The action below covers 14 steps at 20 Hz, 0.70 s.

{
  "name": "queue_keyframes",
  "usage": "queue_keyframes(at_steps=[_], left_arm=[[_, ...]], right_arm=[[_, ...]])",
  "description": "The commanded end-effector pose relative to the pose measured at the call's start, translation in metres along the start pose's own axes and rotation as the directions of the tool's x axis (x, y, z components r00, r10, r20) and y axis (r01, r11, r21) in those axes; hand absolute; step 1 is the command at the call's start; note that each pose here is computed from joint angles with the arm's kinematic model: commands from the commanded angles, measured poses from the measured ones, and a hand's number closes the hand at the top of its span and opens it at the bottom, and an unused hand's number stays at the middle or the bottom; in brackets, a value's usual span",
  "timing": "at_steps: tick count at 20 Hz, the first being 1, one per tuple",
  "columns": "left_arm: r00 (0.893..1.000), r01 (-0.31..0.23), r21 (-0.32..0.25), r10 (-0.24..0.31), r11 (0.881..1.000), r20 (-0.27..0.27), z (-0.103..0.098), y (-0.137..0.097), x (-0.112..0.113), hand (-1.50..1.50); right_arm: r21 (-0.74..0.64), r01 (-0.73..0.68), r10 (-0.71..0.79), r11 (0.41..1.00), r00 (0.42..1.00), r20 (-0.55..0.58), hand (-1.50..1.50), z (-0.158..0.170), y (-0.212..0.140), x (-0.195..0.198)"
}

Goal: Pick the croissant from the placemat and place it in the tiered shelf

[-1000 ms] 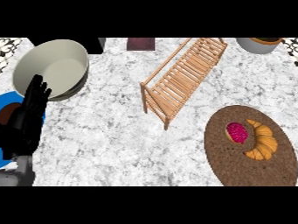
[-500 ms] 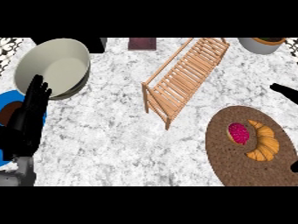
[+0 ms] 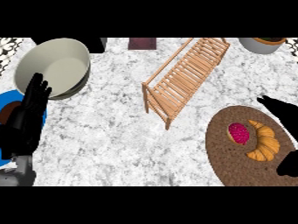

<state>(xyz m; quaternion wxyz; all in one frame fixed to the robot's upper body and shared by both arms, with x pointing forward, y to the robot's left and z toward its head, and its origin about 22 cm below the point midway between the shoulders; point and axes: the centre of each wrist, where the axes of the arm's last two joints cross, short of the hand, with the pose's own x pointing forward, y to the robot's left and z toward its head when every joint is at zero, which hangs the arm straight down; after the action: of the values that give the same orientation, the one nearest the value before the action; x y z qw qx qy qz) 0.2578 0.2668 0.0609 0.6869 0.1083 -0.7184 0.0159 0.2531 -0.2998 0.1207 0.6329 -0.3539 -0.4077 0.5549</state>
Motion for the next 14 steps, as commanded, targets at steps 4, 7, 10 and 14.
queue_keyframes(at_steps=[4,7,10,14], left_arm=[[1.000,0.016,0.005,-0.016,1.000,-0.004,0.009,-0.004,-0.003,0.00],[1.000,-0.008,-0.002,0.008,1.000,0.006,-0.010,-0.005,-0.008,0.00],[1.000,-0.013,0.000,0.013,1.000,0.005,0.001,-0.015,0.001,0.00],[1.000,0.006,0.002,-0.006,1.000,-0.004,0.007,0.000,-0.001,0.00]], right_arm=[[0.007,-0.019,0.020,1.000,0.997,-0.073,-1.50,-0.020,0.019,-0.001],[0.002,0.008,-0.008,1.000,0.998,-0.069,-1.50,-0.043,0.023,-0.002],[0.013,-0.009,0.010,1.000,0.998,-0.066,-1.50,-0.025,0.041,-0.036],[0.036,-0.008,0.011,0.999,0.997,-0.078,-1.50,-0.035,0.039,-0.041]])
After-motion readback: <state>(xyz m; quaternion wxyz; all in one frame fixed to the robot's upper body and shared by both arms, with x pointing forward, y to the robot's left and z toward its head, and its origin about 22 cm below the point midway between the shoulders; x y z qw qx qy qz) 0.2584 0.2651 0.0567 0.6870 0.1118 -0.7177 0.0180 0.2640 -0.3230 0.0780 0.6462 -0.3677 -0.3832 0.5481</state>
